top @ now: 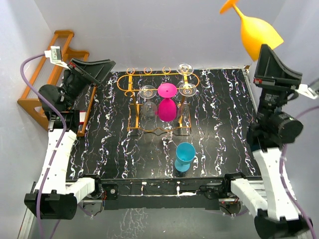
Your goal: Place the wine glass upside down on the wine glass rack
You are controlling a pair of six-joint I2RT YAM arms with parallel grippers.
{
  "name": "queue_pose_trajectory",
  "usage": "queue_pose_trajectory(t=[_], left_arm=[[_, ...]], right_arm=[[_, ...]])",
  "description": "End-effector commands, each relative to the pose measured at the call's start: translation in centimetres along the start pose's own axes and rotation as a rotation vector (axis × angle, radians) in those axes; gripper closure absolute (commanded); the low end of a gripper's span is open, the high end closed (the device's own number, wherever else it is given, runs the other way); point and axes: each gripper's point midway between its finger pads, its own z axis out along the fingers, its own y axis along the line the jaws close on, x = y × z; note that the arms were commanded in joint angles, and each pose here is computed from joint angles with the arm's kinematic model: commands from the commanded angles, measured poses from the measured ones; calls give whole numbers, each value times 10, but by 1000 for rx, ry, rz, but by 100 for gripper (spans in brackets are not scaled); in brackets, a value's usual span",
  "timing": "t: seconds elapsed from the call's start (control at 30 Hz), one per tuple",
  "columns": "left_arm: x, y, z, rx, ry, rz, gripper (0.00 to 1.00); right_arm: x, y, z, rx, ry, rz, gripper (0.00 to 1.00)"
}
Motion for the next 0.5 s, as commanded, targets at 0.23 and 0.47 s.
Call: queue_pose_trajectory(t=[0.23,0.47], left_arm=[[-35,-70,-9,324,-167,-54,8],[-41,-94,-25,422,-257,137,8]], right_arm=[[-6,94,14,-408,-427,439,92],[54,151,-7,-498,-443,600,92]])
